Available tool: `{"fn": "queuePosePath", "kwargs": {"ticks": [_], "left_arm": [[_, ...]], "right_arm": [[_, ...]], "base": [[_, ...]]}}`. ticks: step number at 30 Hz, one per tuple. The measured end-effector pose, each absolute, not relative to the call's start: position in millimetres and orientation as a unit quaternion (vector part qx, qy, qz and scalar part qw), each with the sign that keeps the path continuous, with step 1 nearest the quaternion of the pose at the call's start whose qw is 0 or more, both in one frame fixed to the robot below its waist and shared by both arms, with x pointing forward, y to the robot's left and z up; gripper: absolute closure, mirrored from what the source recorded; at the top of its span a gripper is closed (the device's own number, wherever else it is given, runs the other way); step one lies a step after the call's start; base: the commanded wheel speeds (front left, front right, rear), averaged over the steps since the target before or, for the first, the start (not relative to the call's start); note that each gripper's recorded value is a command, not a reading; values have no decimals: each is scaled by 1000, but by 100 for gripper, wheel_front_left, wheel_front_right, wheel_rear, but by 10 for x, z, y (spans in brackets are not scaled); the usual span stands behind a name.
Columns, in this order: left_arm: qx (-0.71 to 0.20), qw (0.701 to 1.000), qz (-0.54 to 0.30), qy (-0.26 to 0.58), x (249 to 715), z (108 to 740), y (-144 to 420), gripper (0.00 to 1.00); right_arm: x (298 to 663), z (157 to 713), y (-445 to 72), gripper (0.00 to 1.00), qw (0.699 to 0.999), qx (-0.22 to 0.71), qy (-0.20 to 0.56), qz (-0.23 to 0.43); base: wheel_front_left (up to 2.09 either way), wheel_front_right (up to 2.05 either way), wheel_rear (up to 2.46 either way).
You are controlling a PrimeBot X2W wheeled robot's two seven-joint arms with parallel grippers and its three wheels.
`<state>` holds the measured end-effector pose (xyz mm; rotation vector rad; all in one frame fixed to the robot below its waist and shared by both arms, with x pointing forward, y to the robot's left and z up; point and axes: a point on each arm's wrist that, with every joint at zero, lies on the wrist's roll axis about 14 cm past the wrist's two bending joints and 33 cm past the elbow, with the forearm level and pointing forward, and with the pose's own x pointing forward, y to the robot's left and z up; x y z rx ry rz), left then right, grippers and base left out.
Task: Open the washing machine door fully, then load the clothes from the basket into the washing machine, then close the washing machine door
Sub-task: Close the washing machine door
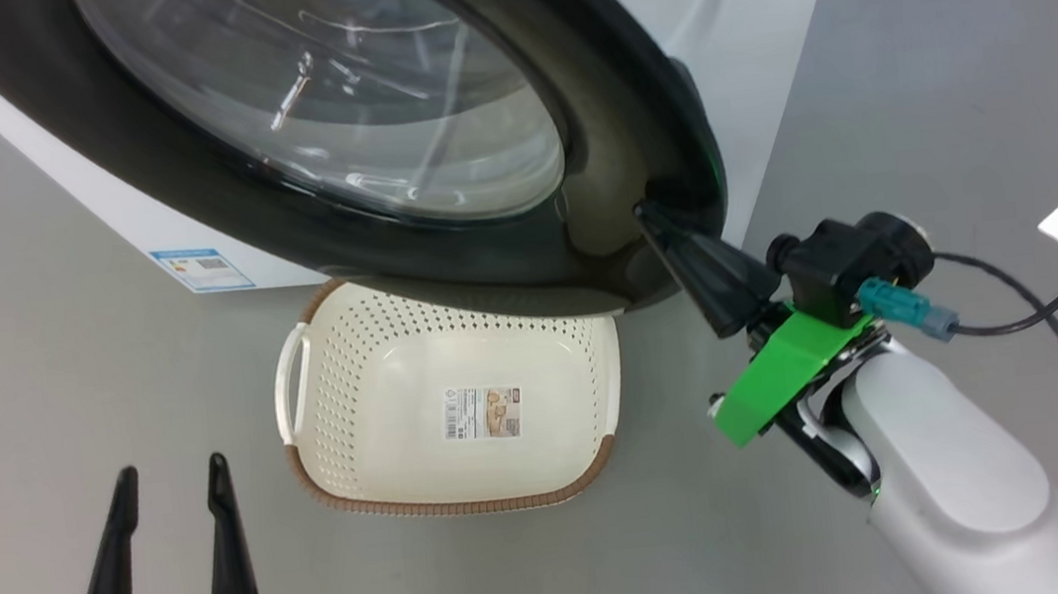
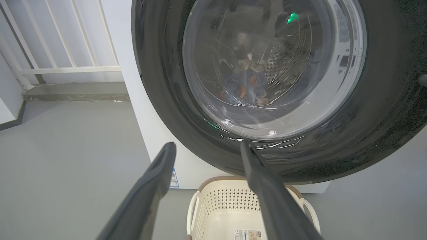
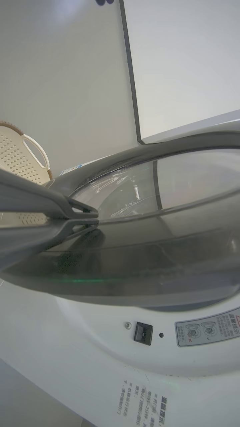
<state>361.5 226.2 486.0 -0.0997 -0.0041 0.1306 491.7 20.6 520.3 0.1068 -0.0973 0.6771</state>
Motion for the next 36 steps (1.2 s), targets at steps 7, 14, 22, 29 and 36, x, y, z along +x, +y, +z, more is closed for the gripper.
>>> {"fn": "queuePosePath", "kwargs": {"ticks": [7,14,22,29,36], "left_arm": [[-52,996,66,-7,3735,4868,2252,0],[-48,997,62,-4,3843,4820,2228,0],[-49,997,65,-3,3965,4780,2233,0],[-48,996,73,2,3971,4744,2270,0],[-48,996,74,0,3958,4750,2286,0]], "right_arm": [[5191,5262,79,100,947,52,-60,310],[5588,5431,-13,100,952,44,-86,290],[5946,5497,-1,100,954,39,-98,282],[6128,5495,-33,100,957,52,-99,267],[6152,5528,-42,100,958,55,-103,263]], "base": [[0,0,0],[0,0,0],[0,0,0],[0,0,0],[0,0,0]]}}
